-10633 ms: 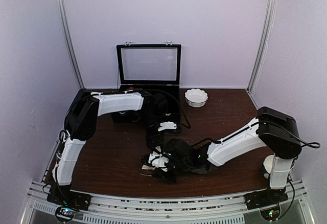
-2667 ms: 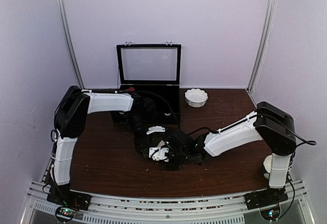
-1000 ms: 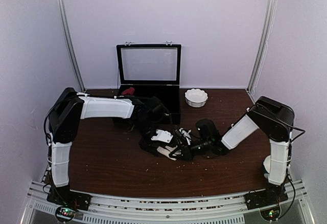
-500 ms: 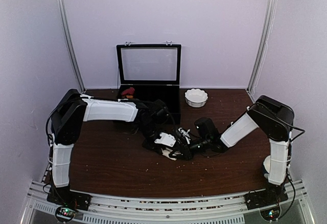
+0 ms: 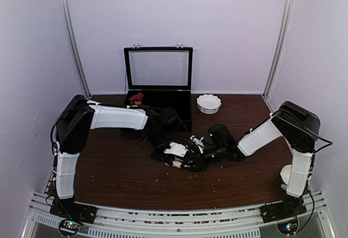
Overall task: Roll the socks
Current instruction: Roll the sock at the center of the board.
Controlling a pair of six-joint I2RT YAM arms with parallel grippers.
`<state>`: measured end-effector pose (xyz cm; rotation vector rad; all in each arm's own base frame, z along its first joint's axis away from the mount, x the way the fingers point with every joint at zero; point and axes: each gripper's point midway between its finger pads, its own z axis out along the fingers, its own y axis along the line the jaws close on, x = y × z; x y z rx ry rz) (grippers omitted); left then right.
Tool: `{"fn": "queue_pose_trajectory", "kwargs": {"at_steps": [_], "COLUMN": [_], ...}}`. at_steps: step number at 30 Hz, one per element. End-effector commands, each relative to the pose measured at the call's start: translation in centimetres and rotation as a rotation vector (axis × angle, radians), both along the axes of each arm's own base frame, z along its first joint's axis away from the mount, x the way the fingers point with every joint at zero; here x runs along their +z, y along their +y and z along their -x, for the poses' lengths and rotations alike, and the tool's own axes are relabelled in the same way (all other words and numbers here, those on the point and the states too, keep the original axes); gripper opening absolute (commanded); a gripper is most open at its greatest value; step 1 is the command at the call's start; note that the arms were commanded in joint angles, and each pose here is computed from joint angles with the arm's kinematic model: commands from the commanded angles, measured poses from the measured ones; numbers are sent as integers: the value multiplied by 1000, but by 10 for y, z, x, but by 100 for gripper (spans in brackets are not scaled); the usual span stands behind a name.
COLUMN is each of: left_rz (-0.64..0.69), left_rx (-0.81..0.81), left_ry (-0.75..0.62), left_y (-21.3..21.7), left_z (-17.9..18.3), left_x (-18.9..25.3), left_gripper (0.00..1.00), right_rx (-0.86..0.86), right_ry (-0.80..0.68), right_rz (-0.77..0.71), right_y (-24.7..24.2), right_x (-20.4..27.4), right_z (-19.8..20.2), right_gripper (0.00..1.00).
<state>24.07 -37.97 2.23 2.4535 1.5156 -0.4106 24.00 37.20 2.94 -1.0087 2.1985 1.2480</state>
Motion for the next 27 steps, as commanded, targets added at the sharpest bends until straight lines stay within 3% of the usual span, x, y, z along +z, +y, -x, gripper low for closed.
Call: {"fn": "queue_pose_trajectory", "kwargs": {"at_steps": [1,12,24,27], "left_rz": [-172,-258,-254,-238], "left_rx": [29,91,139,167], "left_ry": [101,172,132,81], "left_y": [45,70,67,65], "left_z": [34,55,48,38], "left_x": [-19,-7,-6,-3], "left_gripper": [13,13,12,6], "right_rx": [-105,-93,-40,-63], "right_ry": [97,44,85,71], "right_rz": [282,250,286,313], "right_y": [-55,-40,-16,-16], "right_x": [-58,-28,-39,-42], "right_z": [20,0,-18,-26], "right_gripper": [43,41,19,16]}}
